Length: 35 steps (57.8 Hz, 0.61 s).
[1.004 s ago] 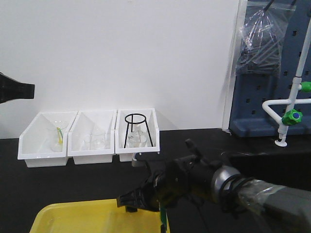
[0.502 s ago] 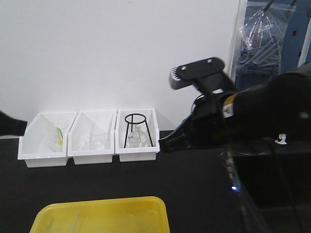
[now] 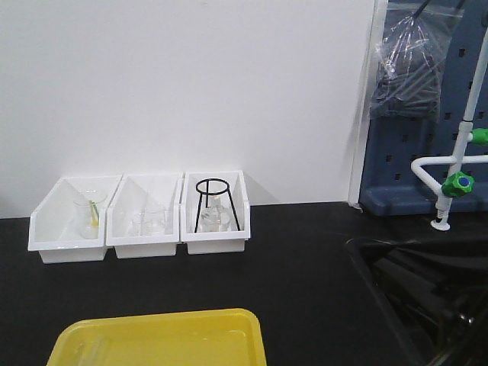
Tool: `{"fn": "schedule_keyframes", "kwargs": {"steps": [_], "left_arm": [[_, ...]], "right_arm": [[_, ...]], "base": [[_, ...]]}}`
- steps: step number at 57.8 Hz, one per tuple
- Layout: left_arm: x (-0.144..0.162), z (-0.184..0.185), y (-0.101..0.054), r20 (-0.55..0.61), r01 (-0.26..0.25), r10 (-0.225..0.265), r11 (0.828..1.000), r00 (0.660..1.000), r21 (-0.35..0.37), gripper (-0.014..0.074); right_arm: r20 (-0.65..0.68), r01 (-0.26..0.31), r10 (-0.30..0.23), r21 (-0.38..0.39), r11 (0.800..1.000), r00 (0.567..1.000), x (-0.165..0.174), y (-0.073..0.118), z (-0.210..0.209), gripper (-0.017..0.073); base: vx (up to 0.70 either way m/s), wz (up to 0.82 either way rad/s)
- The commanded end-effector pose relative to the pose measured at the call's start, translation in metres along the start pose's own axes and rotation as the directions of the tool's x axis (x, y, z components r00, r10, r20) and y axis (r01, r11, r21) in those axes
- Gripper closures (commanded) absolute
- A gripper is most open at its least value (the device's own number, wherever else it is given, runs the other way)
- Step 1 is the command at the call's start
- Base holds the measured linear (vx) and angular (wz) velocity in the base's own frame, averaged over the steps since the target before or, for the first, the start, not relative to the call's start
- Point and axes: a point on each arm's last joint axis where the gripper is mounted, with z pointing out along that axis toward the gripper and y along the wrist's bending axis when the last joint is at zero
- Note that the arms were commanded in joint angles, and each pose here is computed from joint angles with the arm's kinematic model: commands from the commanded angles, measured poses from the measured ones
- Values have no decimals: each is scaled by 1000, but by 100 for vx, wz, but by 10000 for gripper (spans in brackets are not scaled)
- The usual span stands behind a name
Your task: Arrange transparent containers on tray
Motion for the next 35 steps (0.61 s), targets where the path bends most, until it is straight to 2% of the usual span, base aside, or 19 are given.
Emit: {"fn": "schedule_keyframes", "kwargs": {"steps": [1,35], "left_arm": [[-3,-8,1,143,26,-23,999,989,-24,596],[2,-13,1,158,29,-25,999,987,-24,596]], "right_arm": [[163,21,-21,4,1000,986,-13,0,-5,572],[151,26,-26,3,1000,988,-9,0,-4,571]], "base": [[0,0],[0,0]]}}
